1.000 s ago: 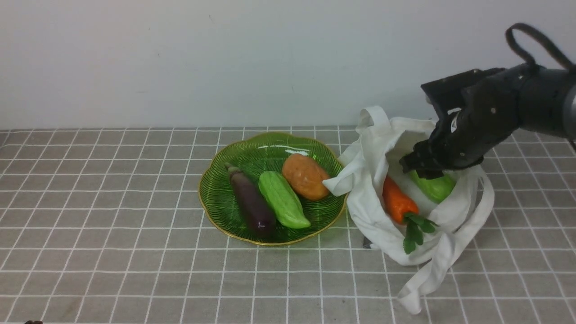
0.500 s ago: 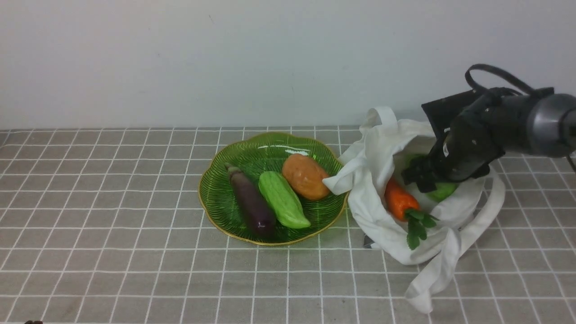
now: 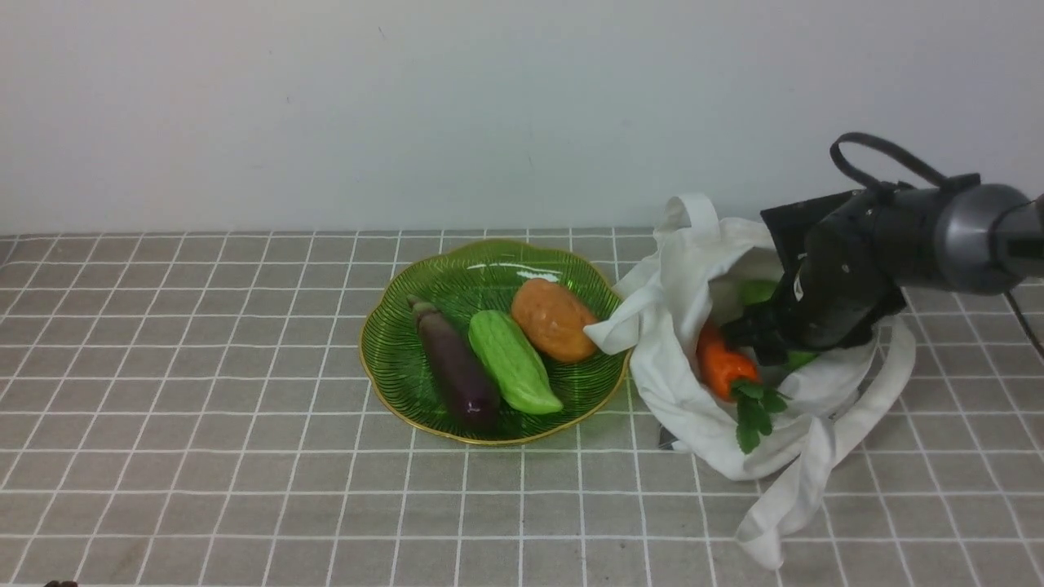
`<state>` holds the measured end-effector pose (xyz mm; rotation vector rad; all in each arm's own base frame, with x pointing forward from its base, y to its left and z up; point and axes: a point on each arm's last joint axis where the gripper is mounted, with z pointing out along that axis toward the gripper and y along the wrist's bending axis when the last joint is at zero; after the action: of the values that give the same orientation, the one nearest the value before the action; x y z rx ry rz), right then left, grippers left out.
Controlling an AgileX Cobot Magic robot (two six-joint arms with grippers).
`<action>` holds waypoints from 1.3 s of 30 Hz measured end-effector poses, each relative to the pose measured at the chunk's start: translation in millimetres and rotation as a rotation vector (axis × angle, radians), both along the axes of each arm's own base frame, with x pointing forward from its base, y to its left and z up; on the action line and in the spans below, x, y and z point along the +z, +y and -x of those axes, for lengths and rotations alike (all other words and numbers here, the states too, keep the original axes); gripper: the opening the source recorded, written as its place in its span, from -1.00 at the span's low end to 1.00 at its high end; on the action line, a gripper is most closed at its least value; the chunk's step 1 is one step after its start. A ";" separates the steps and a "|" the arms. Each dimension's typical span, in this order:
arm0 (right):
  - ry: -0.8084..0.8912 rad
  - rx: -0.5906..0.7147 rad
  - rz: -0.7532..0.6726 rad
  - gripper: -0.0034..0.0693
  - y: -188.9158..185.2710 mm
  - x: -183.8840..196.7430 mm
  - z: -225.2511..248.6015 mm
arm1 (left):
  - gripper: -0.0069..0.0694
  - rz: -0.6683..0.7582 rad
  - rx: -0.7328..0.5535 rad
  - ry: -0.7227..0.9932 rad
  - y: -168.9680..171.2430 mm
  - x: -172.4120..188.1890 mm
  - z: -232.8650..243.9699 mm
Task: Take vegetables from bag on grey coffee tablecloth place on plate.
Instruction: 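Reach into the cloth bag and grasp the green vegetable inside with the right gripper, then take the green vegetable out of the bag and place it on the plate with the right gripper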
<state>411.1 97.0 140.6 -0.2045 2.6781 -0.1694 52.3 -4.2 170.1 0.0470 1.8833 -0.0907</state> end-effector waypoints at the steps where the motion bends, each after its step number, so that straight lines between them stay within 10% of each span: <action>1: 0.004 -0.005 0.000 0.18 -0.3 1.6 0.8 | -0.83 0.000 0.000 0.000 0.0 0.0 0.0; 29: 0.377 0.039 -0.110 0.18 10.9 88.5 86.9 | -0.83 0.000 0.000 0.000 0.0 0.0 0.0; 39: 0.132 0.179 -0.272 0.18 42.2 134.1 142.8 | -0.83 0.000 0.000 0.000 0.0 0.0 0.0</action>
<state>268.3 139.2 274.7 -0.3781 2.7572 0.2714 52.3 -4.2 170.1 0.0470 1.8833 -0.0907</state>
